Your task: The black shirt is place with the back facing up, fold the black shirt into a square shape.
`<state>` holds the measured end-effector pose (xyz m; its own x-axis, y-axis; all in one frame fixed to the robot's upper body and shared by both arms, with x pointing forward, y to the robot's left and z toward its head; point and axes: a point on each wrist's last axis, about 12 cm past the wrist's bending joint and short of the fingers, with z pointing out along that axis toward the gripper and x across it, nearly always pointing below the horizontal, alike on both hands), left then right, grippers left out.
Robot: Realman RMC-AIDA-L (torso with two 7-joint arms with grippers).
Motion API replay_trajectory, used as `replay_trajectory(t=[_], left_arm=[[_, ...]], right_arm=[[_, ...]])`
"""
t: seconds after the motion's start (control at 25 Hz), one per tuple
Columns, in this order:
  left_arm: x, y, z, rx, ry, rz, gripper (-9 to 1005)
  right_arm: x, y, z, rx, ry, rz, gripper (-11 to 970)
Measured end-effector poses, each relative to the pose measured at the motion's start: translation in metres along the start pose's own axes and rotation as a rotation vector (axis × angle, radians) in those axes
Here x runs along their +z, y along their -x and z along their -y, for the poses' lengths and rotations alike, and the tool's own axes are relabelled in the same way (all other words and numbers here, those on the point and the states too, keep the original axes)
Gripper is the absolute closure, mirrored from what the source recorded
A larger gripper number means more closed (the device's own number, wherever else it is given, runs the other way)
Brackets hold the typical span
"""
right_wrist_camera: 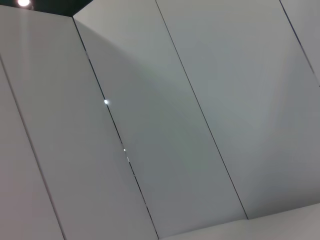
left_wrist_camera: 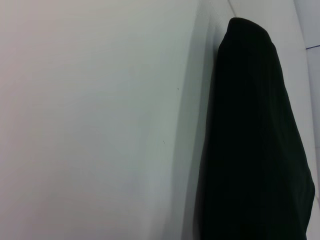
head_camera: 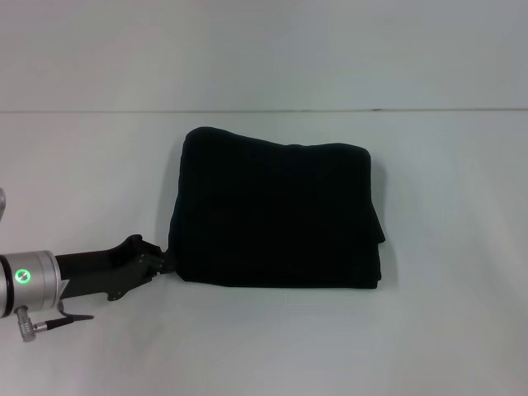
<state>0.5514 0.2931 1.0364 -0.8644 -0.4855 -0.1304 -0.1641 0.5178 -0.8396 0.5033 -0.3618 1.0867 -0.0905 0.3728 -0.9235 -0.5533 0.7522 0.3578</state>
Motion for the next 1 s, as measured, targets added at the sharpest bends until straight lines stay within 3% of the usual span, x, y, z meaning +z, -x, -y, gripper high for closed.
replay_trajectory(t=[0.04,0.28,0.64,1.0], left_arm=[[0.000,0.000,0.000,0.000,0.000,0.000,915],[-0.005,0.001,-0.002,0.005,0.002,0.000,963],[-0.027,-0.005,-0.011,0.039,-0.015,-0.029,963],[-0.031,-0.012,-0.012,0.073,-0.014,-0.092,962]], right_arm=[[0.000,0.000,0.000,0.000,0.000,0.000,108],[0.000,0.000,0.000,0.001,0.001,0.000,108],[0.003,0.002,0.000,-0.002,0.008,0.004,108],[0.007,0.003,0.000,-0.005,0.015,0.007,108]])
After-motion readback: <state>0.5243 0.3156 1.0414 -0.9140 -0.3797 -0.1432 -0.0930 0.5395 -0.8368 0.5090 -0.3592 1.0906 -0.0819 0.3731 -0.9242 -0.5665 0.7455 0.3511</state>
